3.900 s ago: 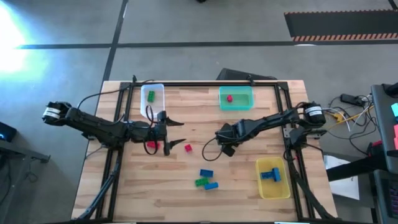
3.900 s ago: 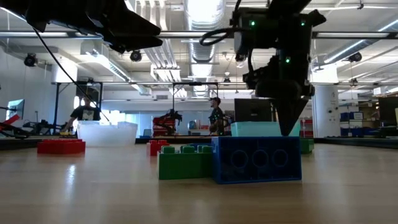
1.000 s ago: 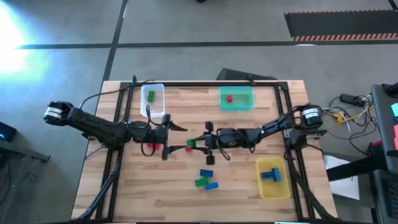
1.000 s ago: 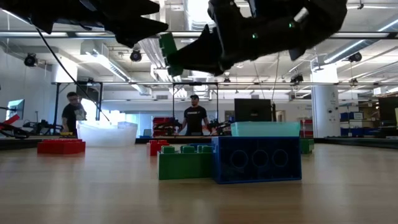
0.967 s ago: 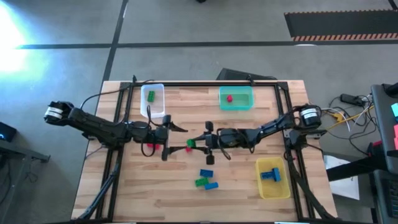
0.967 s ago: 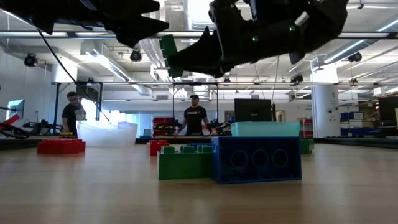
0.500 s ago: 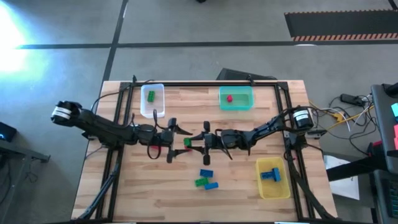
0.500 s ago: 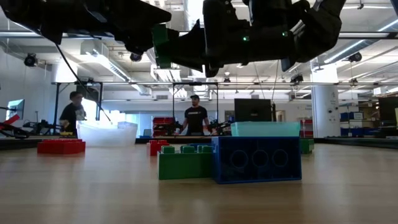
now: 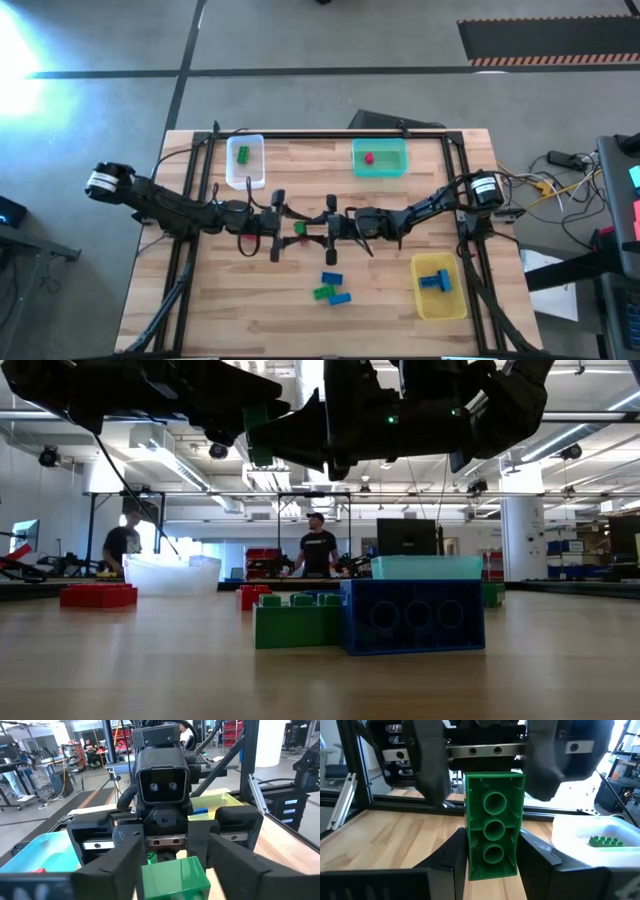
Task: Sort & place blocks by color
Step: Put the green game piece into the white bin
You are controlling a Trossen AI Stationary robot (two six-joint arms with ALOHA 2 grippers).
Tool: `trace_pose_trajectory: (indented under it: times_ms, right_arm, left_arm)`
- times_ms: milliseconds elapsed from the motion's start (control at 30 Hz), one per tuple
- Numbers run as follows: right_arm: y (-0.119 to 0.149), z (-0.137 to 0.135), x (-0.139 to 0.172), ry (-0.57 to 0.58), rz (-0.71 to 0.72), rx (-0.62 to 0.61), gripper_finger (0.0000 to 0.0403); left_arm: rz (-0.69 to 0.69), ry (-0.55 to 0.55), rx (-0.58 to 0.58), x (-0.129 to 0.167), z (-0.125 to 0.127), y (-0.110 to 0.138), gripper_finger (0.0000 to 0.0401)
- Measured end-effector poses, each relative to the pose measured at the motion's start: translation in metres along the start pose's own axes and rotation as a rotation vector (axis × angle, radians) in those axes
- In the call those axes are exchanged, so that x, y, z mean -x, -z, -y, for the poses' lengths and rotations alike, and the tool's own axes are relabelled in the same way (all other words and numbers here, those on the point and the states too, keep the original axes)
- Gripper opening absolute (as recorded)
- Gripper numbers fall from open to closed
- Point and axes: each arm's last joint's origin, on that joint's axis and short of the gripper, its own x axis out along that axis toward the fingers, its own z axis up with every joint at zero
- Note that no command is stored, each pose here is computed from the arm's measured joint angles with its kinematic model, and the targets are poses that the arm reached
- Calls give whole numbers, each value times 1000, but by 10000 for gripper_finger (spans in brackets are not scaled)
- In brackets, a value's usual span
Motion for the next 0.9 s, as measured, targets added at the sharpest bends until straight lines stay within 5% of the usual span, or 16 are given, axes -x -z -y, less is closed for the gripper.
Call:
trace_pose_trajectory:
  times_ms: [133, 367, 567, 733, 900]
  right_arm:
    - [0, 0, 0, 4, -2, 5, 122]
    - [0, 0, 0, 3, -5, -2, 121]
    - [-2, 0, 1, 21, -12, -78, 245]
    - [-13, 3, 6, 34, -60, -117, 320]
    - [-28, 6, 19, 94, -170, -177, 334]
  left_arm:
    - [-2, -2, 5, 0, 0, 1, 129]
    - [-6, -16, 10, 0, 0, 1, 123]
    - [-23, -63, -3, 0, -2, 1, 123]
    - [-71, -224, -31, 7, -10, -1, 123]
    - [-188, -501, -75, 17, -27, 0, 123]
